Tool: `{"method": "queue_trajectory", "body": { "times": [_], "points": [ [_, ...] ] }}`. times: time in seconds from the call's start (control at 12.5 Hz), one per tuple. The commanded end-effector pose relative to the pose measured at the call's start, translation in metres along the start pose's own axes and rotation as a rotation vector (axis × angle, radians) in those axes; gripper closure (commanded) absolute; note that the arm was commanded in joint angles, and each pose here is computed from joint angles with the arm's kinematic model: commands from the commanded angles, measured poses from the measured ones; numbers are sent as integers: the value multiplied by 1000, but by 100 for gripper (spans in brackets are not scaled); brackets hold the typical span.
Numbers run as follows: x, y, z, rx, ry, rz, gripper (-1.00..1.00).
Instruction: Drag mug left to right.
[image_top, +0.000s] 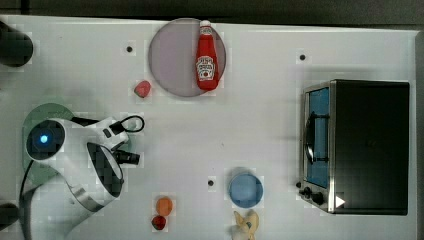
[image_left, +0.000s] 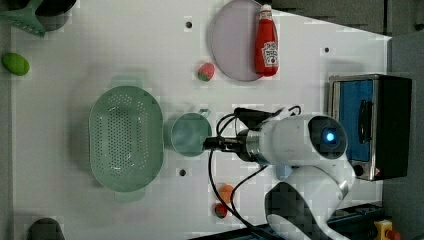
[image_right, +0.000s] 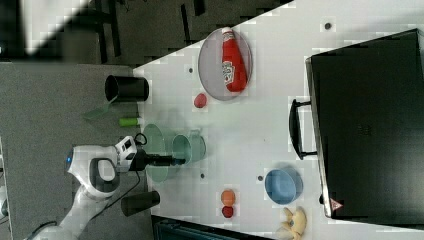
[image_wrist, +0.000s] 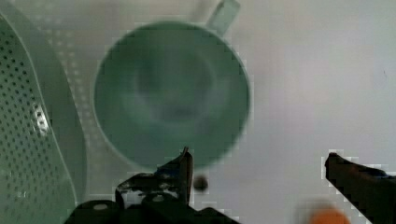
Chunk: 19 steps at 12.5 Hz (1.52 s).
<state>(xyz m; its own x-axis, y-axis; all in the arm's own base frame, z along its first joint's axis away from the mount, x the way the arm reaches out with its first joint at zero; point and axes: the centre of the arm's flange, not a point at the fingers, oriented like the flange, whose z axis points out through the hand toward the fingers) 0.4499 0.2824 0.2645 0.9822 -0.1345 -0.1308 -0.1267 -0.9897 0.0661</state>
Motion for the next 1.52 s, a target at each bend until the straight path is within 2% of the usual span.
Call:
{"method": "queue_trajectory", "body": {
  "times": [0.08, 0.48, 0.56, 1.04, 1.12, 1.52],
  "points": [
    [15, 19, 32, 25, 56, 37, -100],
    [17, 11, 81, 56, 82, -48, -100],
    [18, 12, 86, 59, 88, -58, -92],
    [23, 20, 91, 54, 88, -51, 51],
    [25, 24, 90, 54, 89, -44, 65],
    [37, 50, 91, 64, 95, -23, 65]
  ]
}}
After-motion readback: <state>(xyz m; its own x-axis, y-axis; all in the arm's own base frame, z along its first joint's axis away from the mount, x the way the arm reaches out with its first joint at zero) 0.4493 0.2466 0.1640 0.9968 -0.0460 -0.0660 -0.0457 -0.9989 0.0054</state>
